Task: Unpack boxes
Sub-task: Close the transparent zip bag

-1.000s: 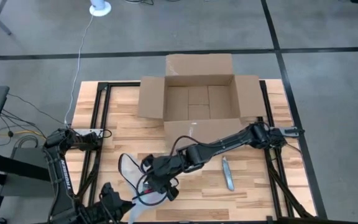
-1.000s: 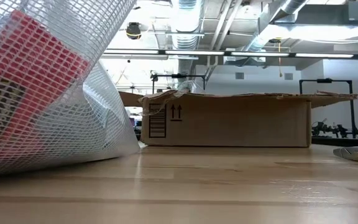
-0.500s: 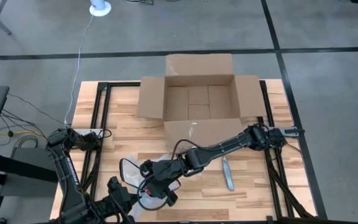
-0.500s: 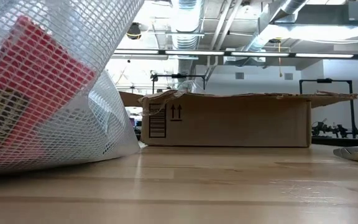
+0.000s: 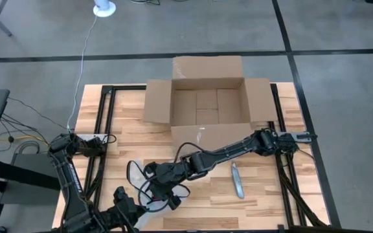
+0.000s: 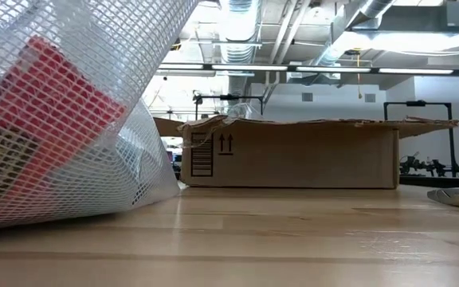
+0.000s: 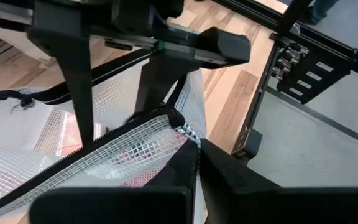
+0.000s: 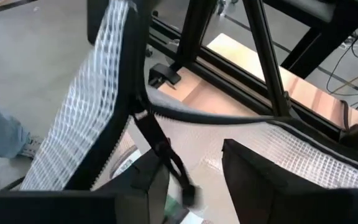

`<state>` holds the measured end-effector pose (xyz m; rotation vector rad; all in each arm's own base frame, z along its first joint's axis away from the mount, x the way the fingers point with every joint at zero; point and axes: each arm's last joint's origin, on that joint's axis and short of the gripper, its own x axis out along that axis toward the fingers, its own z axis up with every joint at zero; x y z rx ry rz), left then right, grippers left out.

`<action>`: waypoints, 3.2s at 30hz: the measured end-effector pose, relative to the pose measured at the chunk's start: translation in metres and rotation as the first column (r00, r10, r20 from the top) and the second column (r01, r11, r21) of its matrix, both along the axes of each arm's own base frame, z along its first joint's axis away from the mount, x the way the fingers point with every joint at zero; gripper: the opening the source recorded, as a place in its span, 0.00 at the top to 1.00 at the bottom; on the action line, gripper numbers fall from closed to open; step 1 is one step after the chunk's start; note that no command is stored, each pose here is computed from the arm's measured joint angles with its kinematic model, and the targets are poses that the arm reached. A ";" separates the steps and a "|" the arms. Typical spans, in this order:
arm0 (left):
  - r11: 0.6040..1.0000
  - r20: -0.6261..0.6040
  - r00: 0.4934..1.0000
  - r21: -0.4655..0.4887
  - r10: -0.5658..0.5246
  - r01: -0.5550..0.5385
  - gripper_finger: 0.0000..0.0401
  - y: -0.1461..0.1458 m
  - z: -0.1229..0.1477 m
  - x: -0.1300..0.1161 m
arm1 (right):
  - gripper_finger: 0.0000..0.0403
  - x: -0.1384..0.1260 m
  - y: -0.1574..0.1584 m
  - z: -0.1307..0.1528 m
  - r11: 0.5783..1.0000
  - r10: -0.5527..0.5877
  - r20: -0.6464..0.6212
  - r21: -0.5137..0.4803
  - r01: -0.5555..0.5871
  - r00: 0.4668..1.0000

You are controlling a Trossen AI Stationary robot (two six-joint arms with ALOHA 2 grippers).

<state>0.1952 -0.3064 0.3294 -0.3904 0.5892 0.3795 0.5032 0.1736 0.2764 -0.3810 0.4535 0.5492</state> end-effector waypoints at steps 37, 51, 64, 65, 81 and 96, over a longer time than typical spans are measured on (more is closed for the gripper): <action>0.943 0.025 0.997 -0.327 0.072 -0.060 1.00 -0.067 -0.049 -0.036 | 1.00 -0.037 -0.062 0.079 0.843 -0.104 0.015 -0.529 0.096 0.995; 0.973 0.174 0.958 -0.073 0.229 -0.220 1.00 -0.007 0.001 0.022 | 1.00 -0.042 -0.063 0.082 0.868 -0.152 -0.006 -0.480 0.131 0.988; 0.989 -0.162 0.977 0.060 0.141 -0.133 0.89 0.052 0.019 0.067 | 1.00 -0.043 -0.068 0.080 0.863 -0.163 -0.035 -0.489 0.126 0.986; 0.990 -0.176 0.975 0.038 0.137 -0.132 0.86 0.055 0.023 0.066 | 1.00 -0.043 -0.070 0.080 0.862 -0.167 -0.038 -0.490 0.127 0.985; 0.949 -0.209 0.926 0.049 0.315 -0.312 0.61 0.098 0.029 0.081 | 1.00 -0.040 -0.088 0.079 0.852 -0.198 -0.055 -0.503 0.144 0.979; 0.858 -0.112 0.866 0.243 0.488 -0.452 0.87 0.119 -0.025 0.095 | 1.00 -0.042 -0.091 0.077 0.845 -0.196 -0.076 -0.519 0.128 0.978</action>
